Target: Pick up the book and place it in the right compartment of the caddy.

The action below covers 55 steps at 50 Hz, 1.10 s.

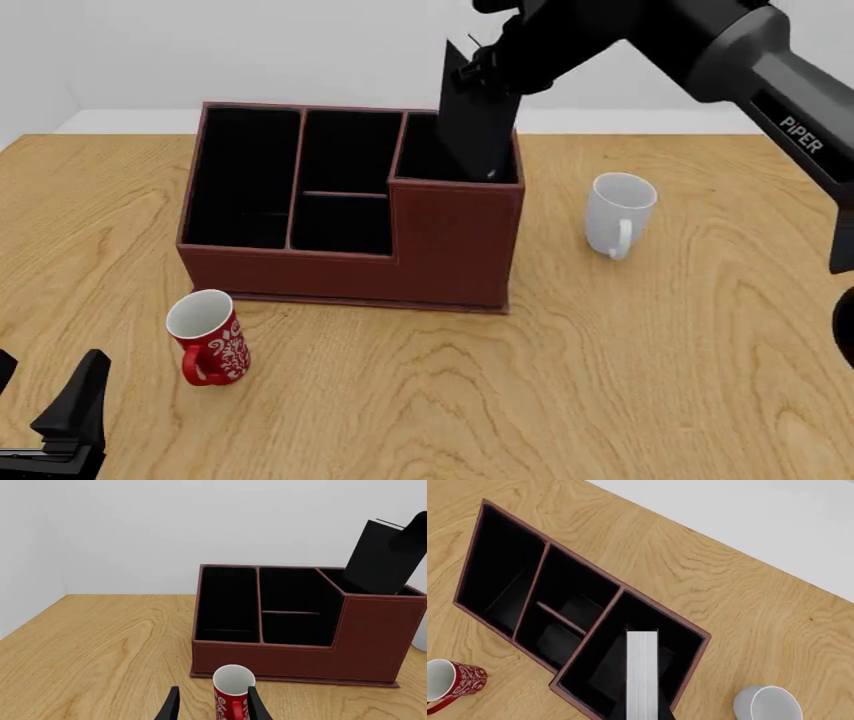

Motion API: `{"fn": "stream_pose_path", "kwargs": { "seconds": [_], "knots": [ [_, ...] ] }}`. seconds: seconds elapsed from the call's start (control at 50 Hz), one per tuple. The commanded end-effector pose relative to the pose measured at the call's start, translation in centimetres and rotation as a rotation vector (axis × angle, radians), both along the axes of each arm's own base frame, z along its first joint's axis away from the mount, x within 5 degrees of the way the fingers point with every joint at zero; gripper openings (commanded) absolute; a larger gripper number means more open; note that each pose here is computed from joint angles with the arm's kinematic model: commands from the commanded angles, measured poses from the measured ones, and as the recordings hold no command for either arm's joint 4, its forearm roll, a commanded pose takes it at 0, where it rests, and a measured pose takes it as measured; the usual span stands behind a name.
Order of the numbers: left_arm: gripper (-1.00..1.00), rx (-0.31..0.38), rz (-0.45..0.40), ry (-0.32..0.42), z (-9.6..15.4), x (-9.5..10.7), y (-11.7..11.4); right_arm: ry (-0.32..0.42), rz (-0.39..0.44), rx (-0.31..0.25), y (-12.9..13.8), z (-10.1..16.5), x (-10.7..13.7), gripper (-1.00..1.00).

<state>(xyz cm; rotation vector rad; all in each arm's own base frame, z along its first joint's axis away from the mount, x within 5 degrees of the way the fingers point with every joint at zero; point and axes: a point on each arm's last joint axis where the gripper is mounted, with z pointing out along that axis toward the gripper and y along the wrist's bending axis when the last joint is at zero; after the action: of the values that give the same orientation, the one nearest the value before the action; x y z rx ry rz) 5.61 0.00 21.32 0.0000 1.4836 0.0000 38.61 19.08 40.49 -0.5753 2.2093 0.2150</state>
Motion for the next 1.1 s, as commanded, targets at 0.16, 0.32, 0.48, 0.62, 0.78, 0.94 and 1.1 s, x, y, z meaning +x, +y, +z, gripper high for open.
{"fn": "stream_pose_path", "kwargs": {
  "seconds": [0.16, 0.32, 0.48, 0.62, 0.78, 0.94, 1.1],
  "knots": [
    [1.00, 0.000, 0.000, 0.000, 0.0, 0.0, 0.0, 0.013, -0.021, 0.013, 0.2, -1.4, 0.9, -1.00],
    [1.00, 0.000, 0.000, 0.000, 0.0, 0.0, 0.0, 0.024, -0.026, 0.012, 0.3, -2.3, 1.5, -1.00],
    [1.00, 0.000, 0.000, 0.000, 0.0, 0.0, 0.0, 0.030, -0.031, 0.009, 0.5, -2.8, 2.2, -1.00],
    [1.00, 0.000, 0.000, 0.000, 0.0, 0.0, 0.0, 0.036, -0.039, 0.010, 0.5, -3.4, 2.7, -1.00],
    [1.00, 0.000, 0.000, 0.000, 0.0, 0.0, 0.0, 0.043, -0.042, 0.011, 0.7, -4.1, 3.1, -1.00],
    [1.00, 0.000, 0.000, 0.000, 0.0, 0.0, 0.0, 0.052, -0.048, 0.007, 0.7, -4.9, 3.7, -1.00],
    [1.00, 0.000, 0.000, 0.000, 0.0, 0.0, 0.0, 0.060, -0.053, 0.008, 0.8, -5.5, 4.1, -1.00]
  ]
}}
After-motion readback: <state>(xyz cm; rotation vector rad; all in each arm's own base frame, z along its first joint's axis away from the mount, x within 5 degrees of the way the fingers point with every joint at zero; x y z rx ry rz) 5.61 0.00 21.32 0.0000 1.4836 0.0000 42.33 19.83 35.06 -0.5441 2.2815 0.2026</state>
